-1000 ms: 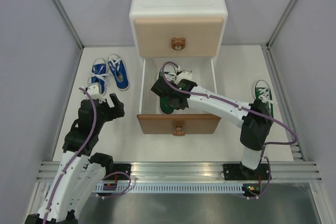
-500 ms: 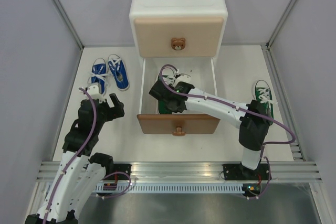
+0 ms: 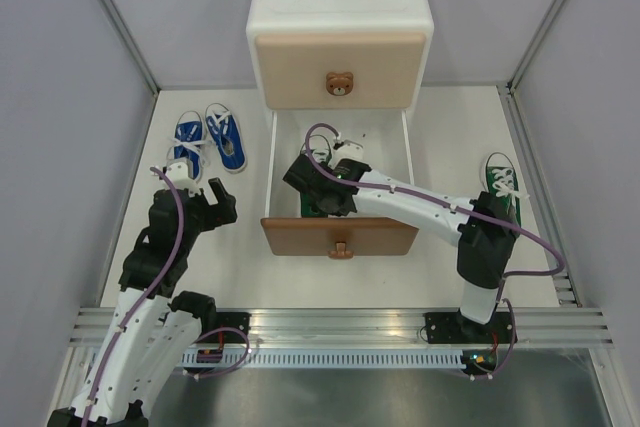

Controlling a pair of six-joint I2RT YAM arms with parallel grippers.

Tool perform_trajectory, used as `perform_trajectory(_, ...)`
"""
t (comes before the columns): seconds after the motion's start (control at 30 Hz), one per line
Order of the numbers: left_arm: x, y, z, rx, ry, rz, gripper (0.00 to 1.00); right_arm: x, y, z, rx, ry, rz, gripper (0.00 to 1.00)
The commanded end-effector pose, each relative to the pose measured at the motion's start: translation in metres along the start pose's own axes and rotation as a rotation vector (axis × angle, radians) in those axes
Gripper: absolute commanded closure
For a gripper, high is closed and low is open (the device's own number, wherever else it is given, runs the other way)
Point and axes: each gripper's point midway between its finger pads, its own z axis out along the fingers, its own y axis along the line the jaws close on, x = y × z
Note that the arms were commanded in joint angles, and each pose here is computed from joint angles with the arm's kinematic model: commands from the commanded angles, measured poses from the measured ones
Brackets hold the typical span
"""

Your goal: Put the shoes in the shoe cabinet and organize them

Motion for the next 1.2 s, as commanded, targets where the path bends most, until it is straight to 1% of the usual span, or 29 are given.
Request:
perform_trajectory(0.0, -0.009, 0.001, -0.001, -0.006, -0.039, 0.013, 0.0, -0.017, 0.011, -0.018, -0.071, -0.042, 0.049, 0.55)
perform_trajectory(0.03, -0.009, 0.001, -0.001, -0.006, -0.039, 0.015, 0.0, -0.019, 0.013, -0.022, -0.083, -0.047, 0.053, 0.53)
perform_trajectory(0.2, -0.011, 0.001, -0.002, -0.008, -0.047, 0.01, 0.0, -0.034, 0.02, -0.04, -0.134, -0.083, 0.053, 0.34)
perform_trajectory(0.23, -0.011, 0.001, -0.002, -0.008, -0.047, 0.01, 0.0, -0.038, 0.021, -0.044, -0.144, -0.093, 0.039, 0.31)
perform_trajectory(0.27, -0.011, 0.001, -0.002, -0.006, -0.051, 0.011, 0.0, -0.04, 0.022, -0.047, -0.154, -0.097, 0.035, 0.26)
perform_trajectory(0.33, -0.011, 0.001, -0.002, -0.007, -0.05, 0.011, 0.0, -0.045, 0.022, -0.054, -0.173, -0.104, 0.016, 0.21)
perform_trajectory(0.37, -0.011, 0.001, -0.002, -0.005, -0.05, 0.011, 0.0, -0.049, 0.022, -0.057, -0.175, -0.119, 0.012, 0.16)
perform_trajectory(0.5, -0.012, 0.0, -0.004, 0.004, -0.057, 0.009, 0.0, -0.062, 0.024, -0.075, -0.234, -0.153, -0.032, 0.07)
perform_trajectory(0.57, -0.014, -0.001, -0.006, 0.01, -0.064, 0.007, 0.0, -0.068, 0.029, -0.082, -0.266, -0.172, -0.078, 0.04)
perform_trajectory(0.73, -0.018, -0.001, -0.01, 0.015, -0.089, 0.002, 0.0, -0.081, 0.033, -0.106, -0.349, -0.204, -0.118, 0.02)
perform_trajectory(0.87, -0.02, -0.003, -0.013, 0.03, -0.102, -0.001, 0.0, -0.09, 0.032, -0.118, -0.391, -0.255, -0.219, 0.02)
perform_trajectory(0.93, -0.02, -0.003, -0.014, 0.031, -0.105, 0.0, 0.0, -0.091, 0.033, -0.122, -0.415, -0.258, -0.251, 0.02)
perform_trajectory(1.03, -0.02, -0.003, -0.013, 0.029, -0.104, -0.001, 0.0, -0.097, 0.031, -0.134, -0.45, -0.279, -0.288, 0.02)
perform_trajectory(1.17, -0.02, -0.003, -0.014, 0.031, -0.105, -0.001, 0.0, -0.114, 0.016, -0.156, -0.463, -0.325, -0.302, 0.02)
